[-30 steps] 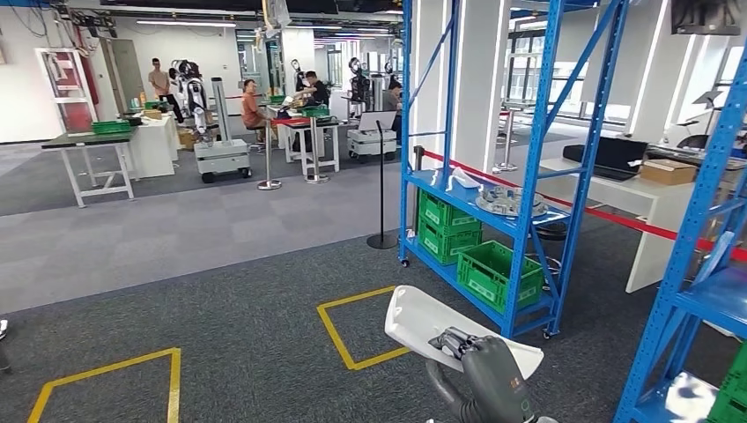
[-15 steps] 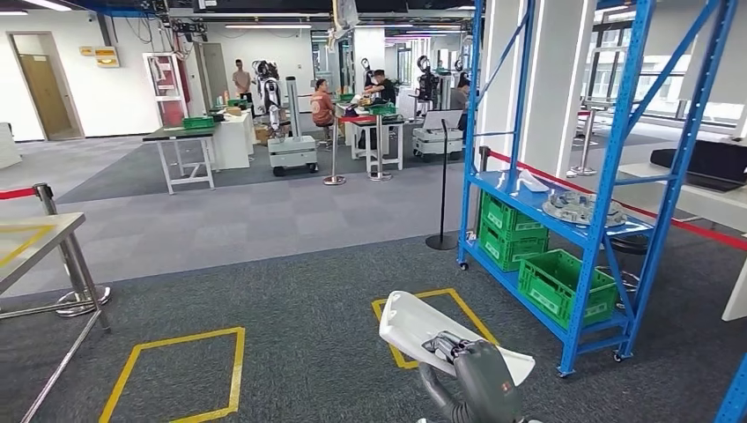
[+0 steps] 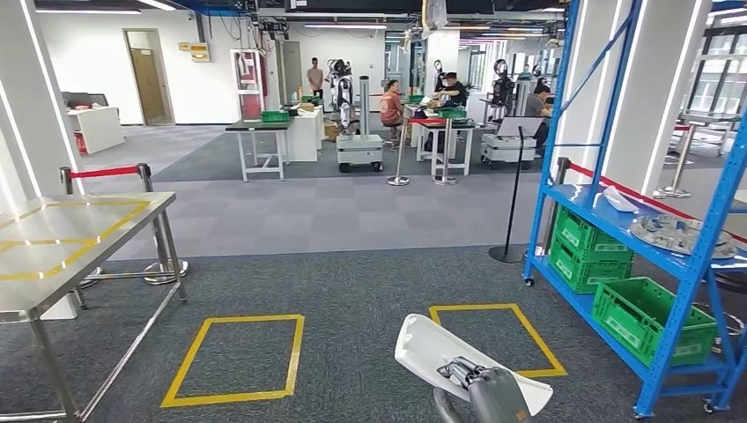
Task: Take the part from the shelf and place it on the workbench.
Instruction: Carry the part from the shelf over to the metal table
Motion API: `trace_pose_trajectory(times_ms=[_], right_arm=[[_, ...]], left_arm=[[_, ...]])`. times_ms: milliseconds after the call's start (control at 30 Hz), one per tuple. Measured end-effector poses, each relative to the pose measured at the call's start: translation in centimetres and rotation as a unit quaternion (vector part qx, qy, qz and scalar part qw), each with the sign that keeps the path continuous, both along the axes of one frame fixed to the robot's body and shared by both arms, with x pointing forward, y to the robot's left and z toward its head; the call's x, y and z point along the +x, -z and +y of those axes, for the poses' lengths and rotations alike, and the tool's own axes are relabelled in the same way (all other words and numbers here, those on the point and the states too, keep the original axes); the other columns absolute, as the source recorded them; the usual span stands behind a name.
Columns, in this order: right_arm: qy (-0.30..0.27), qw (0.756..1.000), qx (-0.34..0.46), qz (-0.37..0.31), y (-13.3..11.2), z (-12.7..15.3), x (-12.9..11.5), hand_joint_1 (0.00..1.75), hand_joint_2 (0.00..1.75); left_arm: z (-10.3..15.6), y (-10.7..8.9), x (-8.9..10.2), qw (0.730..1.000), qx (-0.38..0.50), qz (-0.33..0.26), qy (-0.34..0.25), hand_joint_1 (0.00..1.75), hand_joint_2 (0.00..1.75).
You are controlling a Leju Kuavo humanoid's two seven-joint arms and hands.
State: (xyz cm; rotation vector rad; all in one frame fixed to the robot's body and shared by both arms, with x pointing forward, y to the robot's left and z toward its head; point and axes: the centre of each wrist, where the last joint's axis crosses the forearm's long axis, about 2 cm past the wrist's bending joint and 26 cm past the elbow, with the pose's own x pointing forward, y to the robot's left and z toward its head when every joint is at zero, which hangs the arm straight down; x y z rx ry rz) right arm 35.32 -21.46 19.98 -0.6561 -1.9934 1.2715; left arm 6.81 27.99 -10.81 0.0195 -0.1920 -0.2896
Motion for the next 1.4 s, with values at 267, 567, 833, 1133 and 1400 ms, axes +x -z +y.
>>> trace_pose_trajectory(times_ms=[267,567,833,1133,1400], right_arm=[[0.010,1.000,-0.003,-0.017,-1.3,-0.2,-0.8,1.75,1.75],[0.000,0.999,-0.002,-0.034,-3.5,-1.5,0.3,1.75,1.75],[0.002,0.999,-0.004,-0.049,-6.1,-1.5,2.1,1.75,1.75],[0.010,0.999,-0.001,-0.048,-6.2,-1.9,2.5,1.75,1.75],[0.011,0.999,-0.002,-0.047,-6.2,-2.0,2.6,1.75,1.75]], left_arm=[[-0.3,0.2,-1.3,0.999,0.006,0.038,0.004,0.00,1.75],[-0.7,0.2,-1.2,0.999,-0.002,0.032,-0.007,0.00,1.75],[-1.1,0.2,-1.4,0.998,0.008,0.054,-0.022,0.00,1.75],[-1.4,0.2,-1.4,0.998,0.003,0.057,-0.014,0.00,1.75],[-1.4,0.1,-1.3,0.998,0.002,0.057,-0.014,0.00,1.75]])
